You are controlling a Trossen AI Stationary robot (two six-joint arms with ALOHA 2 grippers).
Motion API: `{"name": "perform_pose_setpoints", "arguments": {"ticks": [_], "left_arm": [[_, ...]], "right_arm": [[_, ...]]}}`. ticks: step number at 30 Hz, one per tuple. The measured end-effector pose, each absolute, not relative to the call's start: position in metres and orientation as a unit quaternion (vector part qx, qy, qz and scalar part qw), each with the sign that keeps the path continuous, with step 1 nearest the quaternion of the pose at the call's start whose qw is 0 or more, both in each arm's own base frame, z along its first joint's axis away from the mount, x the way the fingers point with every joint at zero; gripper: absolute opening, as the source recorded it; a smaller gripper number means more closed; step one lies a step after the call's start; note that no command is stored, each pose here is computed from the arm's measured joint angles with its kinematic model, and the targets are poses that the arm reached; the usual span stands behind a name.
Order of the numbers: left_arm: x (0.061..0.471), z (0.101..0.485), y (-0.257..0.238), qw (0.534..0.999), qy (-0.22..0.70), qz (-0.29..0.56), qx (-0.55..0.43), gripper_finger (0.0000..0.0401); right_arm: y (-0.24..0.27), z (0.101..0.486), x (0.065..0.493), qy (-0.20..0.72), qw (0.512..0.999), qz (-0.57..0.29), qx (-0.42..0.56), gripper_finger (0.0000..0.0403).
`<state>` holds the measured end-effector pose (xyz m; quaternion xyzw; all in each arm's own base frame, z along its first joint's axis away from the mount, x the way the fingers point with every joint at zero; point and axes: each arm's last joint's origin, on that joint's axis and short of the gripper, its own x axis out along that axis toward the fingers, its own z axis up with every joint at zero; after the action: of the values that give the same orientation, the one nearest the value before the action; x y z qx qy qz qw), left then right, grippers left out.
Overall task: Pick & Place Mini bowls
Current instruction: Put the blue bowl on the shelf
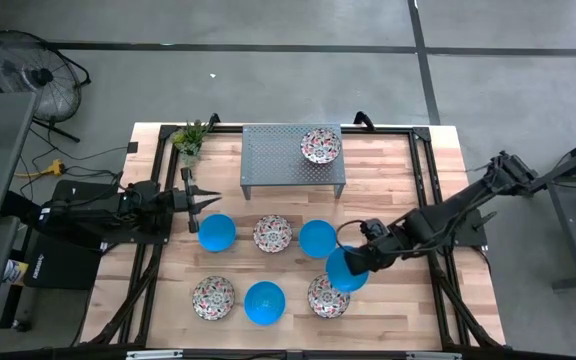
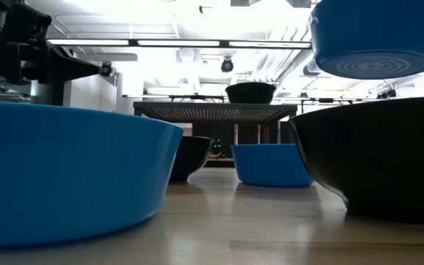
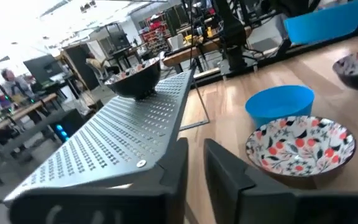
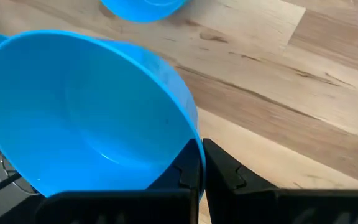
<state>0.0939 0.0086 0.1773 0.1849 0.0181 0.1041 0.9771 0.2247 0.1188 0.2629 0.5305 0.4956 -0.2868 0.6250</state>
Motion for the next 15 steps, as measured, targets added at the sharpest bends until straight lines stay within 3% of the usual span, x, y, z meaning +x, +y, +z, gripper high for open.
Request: {"name": "perform_pose_setpoints", "arguments": {"ticks": [5,15], "left_arm": [[0.094,0.177,0.007,0.993,0.006,0.075,0.095,0.0091],[0.094,0.199,0.004,0.994,-0.028,0.024,0.1,0.0108]], "right_arm": [[0.114,0.264,0.229,0.488,0.629,-0.283,0.535,0.0],[0.094,0.268,0.247,0.434,0.67,-0.266,0.541,0.0]]}}
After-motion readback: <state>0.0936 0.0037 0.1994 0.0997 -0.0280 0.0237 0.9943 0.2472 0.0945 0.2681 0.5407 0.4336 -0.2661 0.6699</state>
